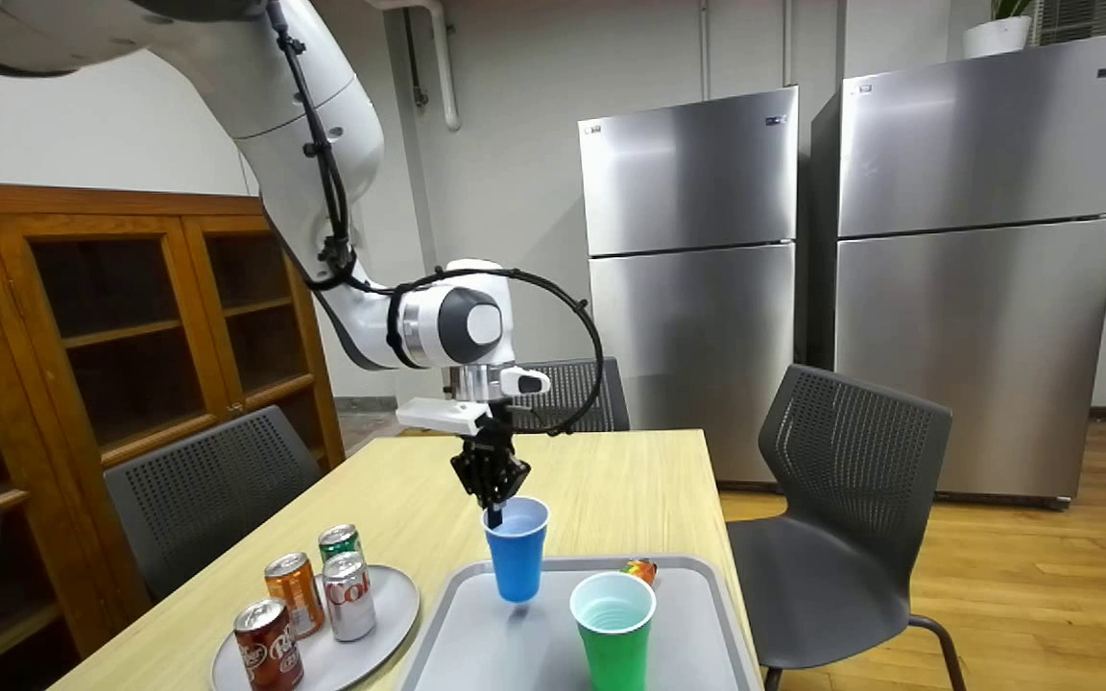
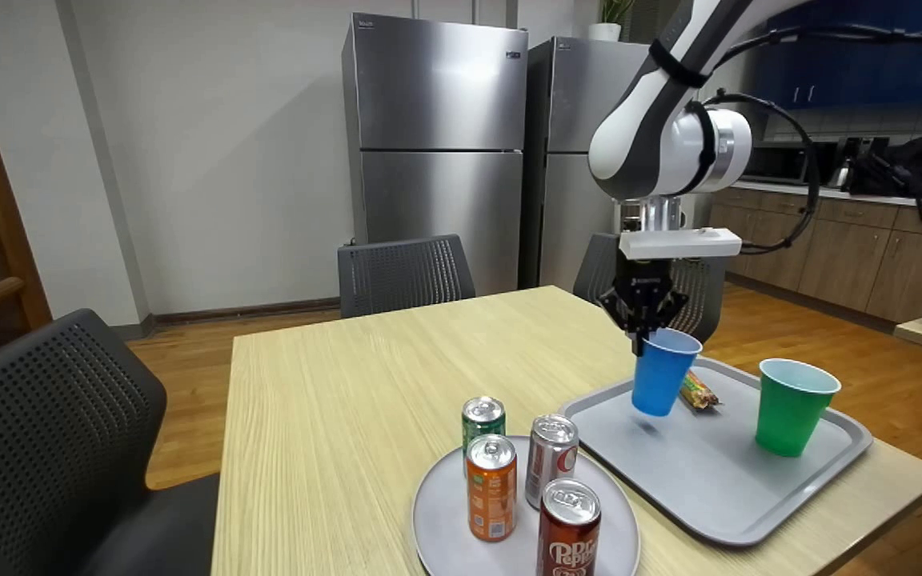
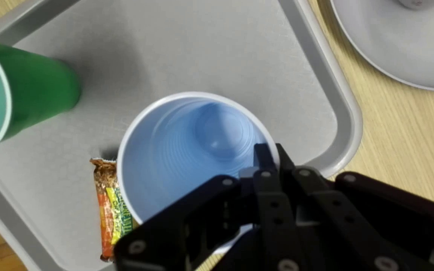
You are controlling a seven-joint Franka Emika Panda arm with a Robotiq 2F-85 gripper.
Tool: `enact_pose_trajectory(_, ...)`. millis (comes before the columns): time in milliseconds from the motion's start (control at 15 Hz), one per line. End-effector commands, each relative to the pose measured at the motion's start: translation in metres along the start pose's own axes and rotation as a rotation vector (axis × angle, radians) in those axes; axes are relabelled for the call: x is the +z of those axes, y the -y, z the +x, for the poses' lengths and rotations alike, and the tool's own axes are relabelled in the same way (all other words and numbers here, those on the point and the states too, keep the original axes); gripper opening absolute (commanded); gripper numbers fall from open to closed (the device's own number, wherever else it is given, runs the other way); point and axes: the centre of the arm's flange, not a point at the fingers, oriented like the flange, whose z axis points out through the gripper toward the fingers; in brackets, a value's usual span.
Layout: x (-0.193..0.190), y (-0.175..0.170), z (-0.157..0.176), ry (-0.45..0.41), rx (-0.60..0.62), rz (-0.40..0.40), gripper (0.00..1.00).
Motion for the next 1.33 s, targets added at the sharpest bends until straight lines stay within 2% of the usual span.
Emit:
enact_pose_trajectory(0, -0.031, 0.019, 0.011, 0.006, -0.060, -0.042, 0.01)
enact_pose_trajectory(600, -0.049, 0.073, 0.045, -0.083, -0.181, -0.038, 0.01)
enact_pose_trajectory(1267, -0.023, 0.117, 0.085, -0.112, -0.296, -0.060, 0.01)
